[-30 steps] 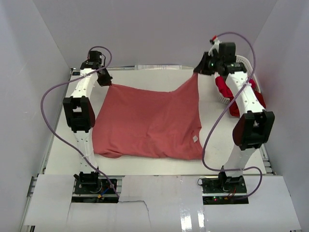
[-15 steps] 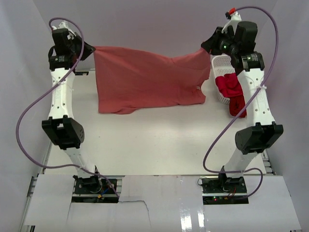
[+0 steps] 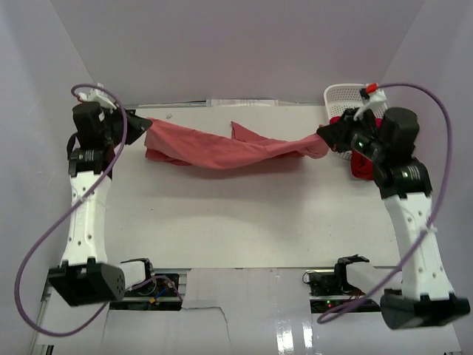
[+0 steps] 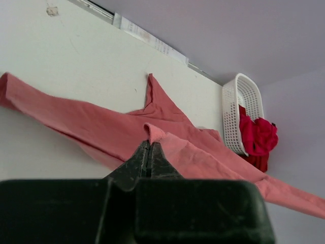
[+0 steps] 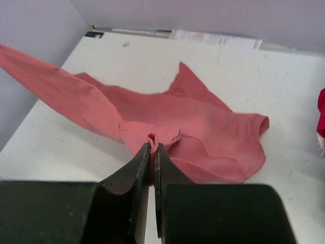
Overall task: Fold and stack the t-shirts
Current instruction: Flatten out the tshirt
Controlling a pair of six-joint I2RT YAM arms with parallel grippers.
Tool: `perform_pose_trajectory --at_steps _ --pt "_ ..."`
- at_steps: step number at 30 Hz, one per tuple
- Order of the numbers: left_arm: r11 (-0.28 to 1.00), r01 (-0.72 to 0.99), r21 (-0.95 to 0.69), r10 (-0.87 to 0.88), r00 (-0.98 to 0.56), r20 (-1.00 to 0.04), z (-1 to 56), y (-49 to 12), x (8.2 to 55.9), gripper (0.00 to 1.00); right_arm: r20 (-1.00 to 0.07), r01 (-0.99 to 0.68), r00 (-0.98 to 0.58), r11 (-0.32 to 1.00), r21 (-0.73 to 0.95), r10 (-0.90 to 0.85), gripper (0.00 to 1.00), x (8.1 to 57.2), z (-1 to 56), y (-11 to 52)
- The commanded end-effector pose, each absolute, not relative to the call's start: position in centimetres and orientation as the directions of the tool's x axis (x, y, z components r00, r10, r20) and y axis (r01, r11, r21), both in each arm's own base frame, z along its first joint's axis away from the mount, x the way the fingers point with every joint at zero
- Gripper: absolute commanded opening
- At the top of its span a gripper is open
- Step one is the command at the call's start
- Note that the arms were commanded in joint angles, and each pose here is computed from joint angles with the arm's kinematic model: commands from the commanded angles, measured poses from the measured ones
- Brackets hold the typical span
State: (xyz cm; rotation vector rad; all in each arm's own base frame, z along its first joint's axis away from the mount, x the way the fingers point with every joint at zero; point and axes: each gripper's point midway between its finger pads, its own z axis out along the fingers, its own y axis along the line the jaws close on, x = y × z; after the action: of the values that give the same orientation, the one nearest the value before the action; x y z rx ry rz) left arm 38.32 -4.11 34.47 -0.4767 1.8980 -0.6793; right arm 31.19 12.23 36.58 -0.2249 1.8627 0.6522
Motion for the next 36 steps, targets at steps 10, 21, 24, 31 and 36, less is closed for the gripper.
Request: perform_pose_trajectory --at_steps 10,21,24,31,36 --pt "0.796 0.169 -0.581 -0.589 -0.007 -0.808 43.1 -4.3 23.4 0.00 -0.981 -0.578 0.001 0.800 0.160 0.196 0.08 17.0 44.6 11.1" --pt "0.811 0.267 -0.521 -0.582 0.269 -0.767 56.3 -3.3 19.9 0.00 -0.837 -0.480 0.517 0.870 -0.112 0.177 0.08 9.2 58.4 8.2" --pt "0.818 0.255 -0.515 -0.574 0.324 -0.752 58.6 -2.7 18.8 0.00 -0.756 -0.447 0.629 0.879 -0.164 0.179 0.08 6.3 61.5 7.6" --pt "0.800 0.204 -0.564 -0.598 0.338 -0.727 58.0 -1.7 18.4 0.00 -0.596 -0.388 0.781 0.892 -0.231 0.186 0.08 0.4 64.9 6.7" --pt "0.793 0.167 -0.585 -0.599 0.384 -0.703 58.9 -0.6 17.4 0.00 -0.438 -0.295 0.884 0.923 -0.246 0.166 0.08 -5.5 67.6 5.0"
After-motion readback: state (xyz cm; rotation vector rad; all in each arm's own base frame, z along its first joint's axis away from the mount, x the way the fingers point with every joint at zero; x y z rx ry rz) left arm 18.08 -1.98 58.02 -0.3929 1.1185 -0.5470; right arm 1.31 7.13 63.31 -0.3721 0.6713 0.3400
